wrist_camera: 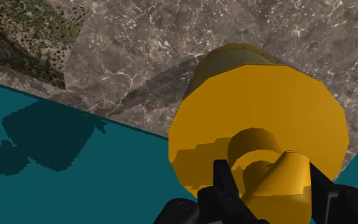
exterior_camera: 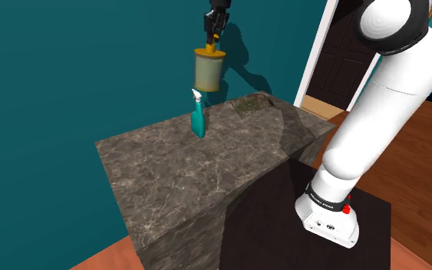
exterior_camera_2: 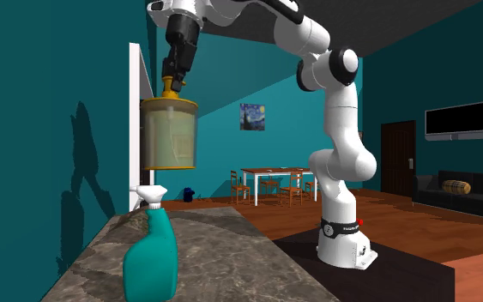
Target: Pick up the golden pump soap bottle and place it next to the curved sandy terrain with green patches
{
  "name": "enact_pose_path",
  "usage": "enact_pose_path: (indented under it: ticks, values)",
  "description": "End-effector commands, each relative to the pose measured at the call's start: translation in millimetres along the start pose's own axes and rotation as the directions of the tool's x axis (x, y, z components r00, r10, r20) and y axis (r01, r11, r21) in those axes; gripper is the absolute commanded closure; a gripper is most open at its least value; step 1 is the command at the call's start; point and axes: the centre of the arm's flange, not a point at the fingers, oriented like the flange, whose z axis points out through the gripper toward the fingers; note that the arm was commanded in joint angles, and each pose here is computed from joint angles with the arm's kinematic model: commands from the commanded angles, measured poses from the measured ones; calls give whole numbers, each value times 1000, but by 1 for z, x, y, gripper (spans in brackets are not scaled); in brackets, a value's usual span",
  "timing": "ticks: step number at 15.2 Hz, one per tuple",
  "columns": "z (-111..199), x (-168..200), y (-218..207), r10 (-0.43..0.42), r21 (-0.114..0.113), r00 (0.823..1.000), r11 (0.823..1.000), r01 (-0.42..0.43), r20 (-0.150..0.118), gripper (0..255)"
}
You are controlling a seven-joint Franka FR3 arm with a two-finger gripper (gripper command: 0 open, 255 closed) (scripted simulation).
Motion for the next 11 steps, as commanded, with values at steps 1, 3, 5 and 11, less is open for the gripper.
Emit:
enact_pose_path:
  ticks: [1, 3, 5, 11]
  values:
    - [-5, -11, 22, -2, 0, 1000, 1000, 2, -1, 255]
    - [-7, -24, 45, -2, 0, 1000, 1000, 2, -1, 255]
    - [-10, -37, 68, -2, 0, 1000, 1000, 2, -1, 255]
    - [-18, -79, 143, -2, 0, 1000, 1000, 2, -1, 255]
